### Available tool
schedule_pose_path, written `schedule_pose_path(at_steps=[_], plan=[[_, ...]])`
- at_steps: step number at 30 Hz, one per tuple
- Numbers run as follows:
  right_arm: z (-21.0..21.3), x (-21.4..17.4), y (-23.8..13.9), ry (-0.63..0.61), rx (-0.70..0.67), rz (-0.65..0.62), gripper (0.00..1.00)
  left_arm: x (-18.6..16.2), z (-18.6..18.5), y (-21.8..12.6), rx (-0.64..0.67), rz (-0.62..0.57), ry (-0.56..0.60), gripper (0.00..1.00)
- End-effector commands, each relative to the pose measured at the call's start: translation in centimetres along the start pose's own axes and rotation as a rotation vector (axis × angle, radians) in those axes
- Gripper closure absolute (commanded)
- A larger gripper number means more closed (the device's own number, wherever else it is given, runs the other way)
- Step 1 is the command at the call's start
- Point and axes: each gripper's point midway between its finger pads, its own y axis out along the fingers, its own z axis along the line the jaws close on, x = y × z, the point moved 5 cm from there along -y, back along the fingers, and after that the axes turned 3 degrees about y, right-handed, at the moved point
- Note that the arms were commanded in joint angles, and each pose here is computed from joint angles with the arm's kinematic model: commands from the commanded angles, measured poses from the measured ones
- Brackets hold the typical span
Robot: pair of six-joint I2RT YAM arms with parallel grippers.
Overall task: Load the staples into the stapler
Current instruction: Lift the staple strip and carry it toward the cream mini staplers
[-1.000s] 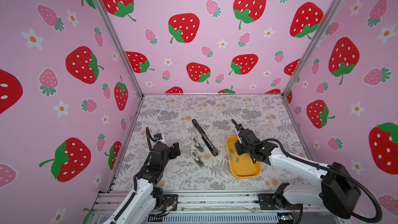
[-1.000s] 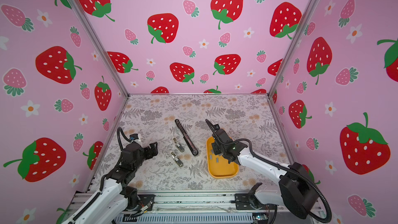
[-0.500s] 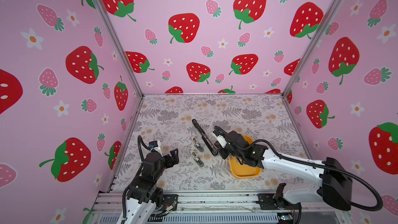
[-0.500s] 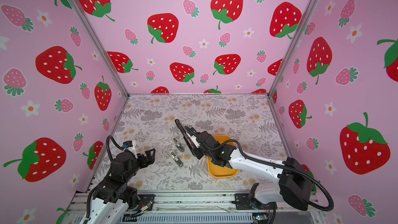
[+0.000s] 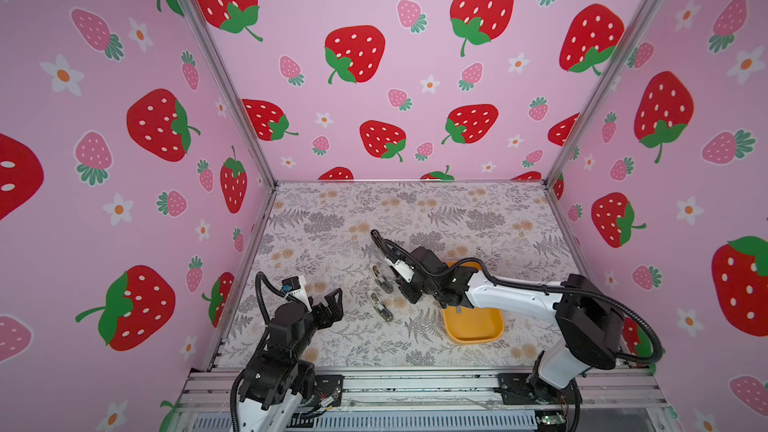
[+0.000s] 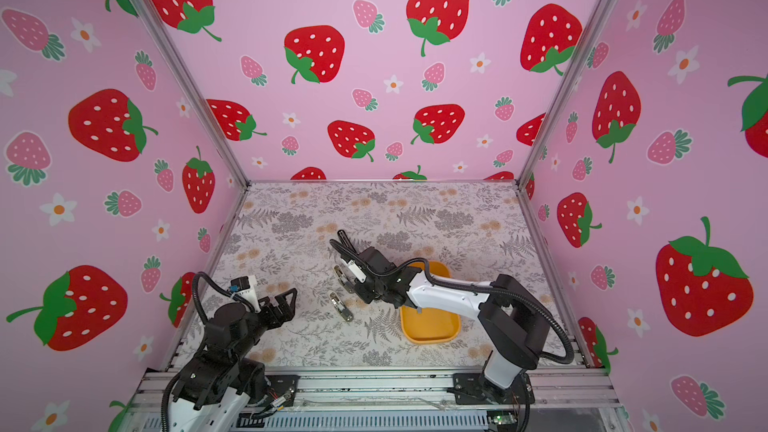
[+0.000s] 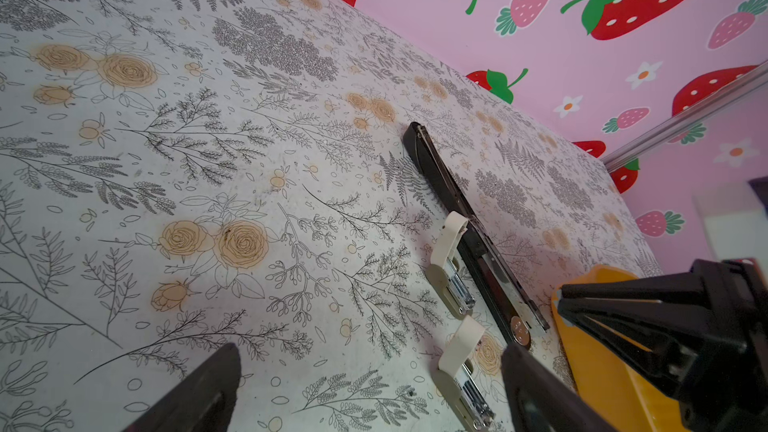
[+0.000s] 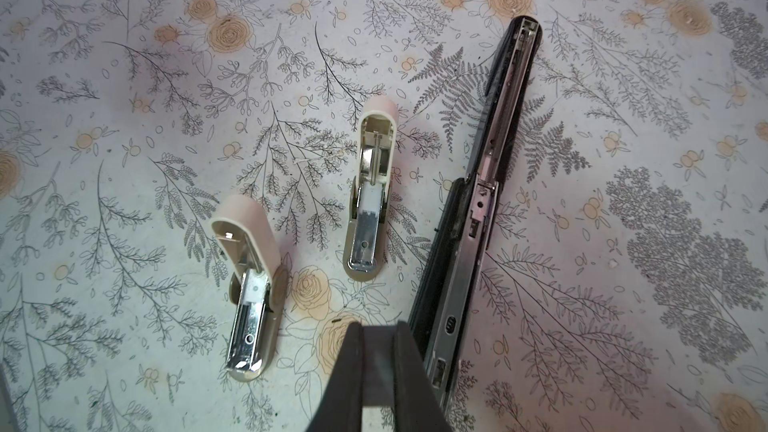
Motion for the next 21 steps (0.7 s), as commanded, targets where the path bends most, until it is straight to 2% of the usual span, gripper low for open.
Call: schedule_pose_path(at_steps=[1, 4, 14, 21], plan=[[-0.8, 1.0, 0.4, -0.014, -0.004, 0.004, 1.0, -0.6, 0.0, 0.3, -0.004, 0.033, -0.001, 0.01], [-1.9, 1.2, 1.0, 0.019, -0.024, 0.02, 1.0, -0.6, 0.0, 0.4, -0.008, 0.037, 0.0, 0.02], [-2.7, 0.4, 2.9, 0.011, -0.064, 0.063, 1.0, -0.7, 0.1, 0.3, -0.002, 0.033, -0.003, 0.01], [-3.2, -0.1, 3.4, 0.067, -0.105, 0.06, 1.0, -0.6, 0.1, 0.4, 0.005, 0.035, -0.005, 0.01]])
